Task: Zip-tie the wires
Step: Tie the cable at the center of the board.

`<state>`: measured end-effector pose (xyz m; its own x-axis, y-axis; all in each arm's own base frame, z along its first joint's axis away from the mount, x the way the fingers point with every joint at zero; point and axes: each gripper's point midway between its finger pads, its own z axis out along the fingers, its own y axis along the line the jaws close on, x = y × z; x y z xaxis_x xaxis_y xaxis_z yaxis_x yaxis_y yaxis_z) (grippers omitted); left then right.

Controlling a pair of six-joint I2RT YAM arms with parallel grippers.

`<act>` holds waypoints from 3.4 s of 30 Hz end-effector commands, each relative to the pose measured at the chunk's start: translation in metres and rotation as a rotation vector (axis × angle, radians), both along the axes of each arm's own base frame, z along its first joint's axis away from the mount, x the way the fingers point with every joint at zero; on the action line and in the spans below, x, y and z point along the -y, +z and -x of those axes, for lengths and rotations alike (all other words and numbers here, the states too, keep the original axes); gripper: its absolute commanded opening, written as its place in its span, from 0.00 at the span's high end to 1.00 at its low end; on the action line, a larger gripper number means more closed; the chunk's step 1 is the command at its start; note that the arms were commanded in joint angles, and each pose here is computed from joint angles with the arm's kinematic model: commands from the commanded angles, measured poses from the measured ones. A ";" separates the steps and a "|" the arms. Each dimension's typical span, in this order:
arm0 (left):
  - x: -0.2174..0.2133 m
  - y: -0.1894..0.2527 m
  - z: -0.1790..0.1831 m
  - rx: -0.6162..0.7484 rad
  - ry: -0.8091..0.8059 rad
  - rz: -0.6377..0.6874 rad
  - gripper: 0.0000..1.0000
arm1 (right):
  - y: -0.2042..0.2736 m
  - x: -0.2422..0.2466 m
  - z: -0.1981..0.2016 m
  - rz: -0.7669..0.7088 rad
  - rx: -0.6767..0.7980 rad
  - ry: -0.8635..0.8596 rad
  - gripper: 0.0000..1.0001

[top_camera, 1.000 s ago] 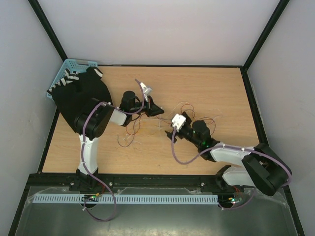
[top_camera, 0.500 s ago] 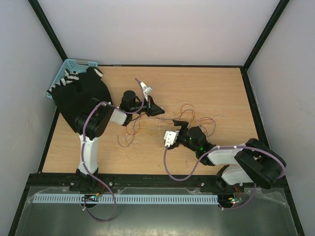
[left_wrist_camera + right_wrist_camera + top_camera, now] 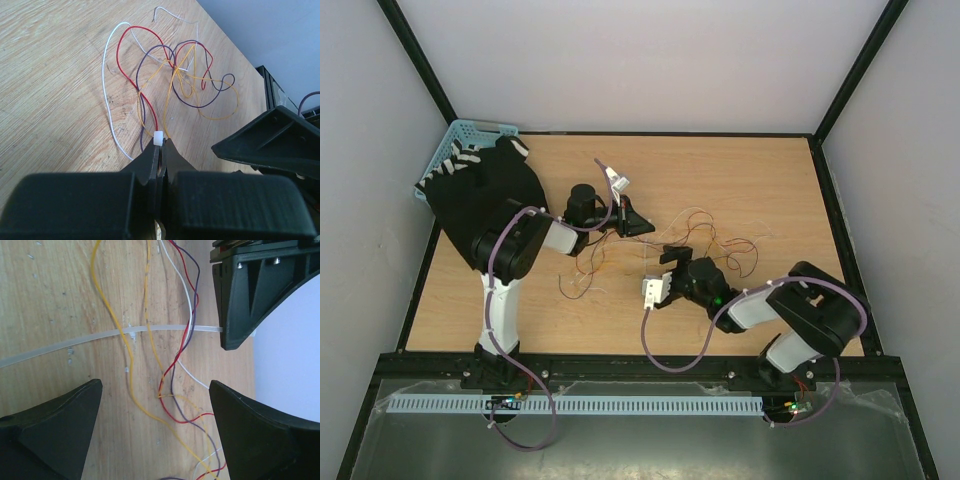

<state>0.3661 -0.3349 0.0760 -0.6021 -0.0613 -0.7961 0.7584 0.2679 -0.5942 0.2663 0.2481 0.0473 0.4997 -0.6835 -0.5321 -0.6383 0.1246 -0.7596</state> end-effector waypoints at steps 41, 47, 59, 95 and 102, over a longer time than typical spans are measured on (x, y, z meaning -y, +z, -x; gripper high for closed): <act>0.011 0.029 0.006 0.033 -0.080 0.059 1.00 | 0.012 -0.052 -0.014 0.011 0.301 0.132 0.01; 0.012 0.028 0.006 0.025 -0.086 0.061 1.00 | 0.009 -0.053 -0.007 0.023 0.315 0.129 0.01; 0.014 0.025 0.006 0.015 -0.091 0.060 1.00 | 0.006 -0.056 0.004 0.028 0.336 0.136 0.01; 0.015 0.020 0.002 0.000 -0.076 0.056 1.00 | -0.001 -0.065 0.044 0.017 0.292 0.192 0.08; 0.015 0.020 0.002 0.001 -0.077 0.057 1.00 | -0.001 -0.067 0.048 0.011 0.286 0.194 0.16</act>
<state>0.3601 -0.3450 0.0863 -0.6390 -0.0498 -0.7676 0.7470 0.1978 -0.6347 0.2242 0.3171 0.0507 0.7603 -0.5677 -0.3156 -0.3780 0.0084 -0.9257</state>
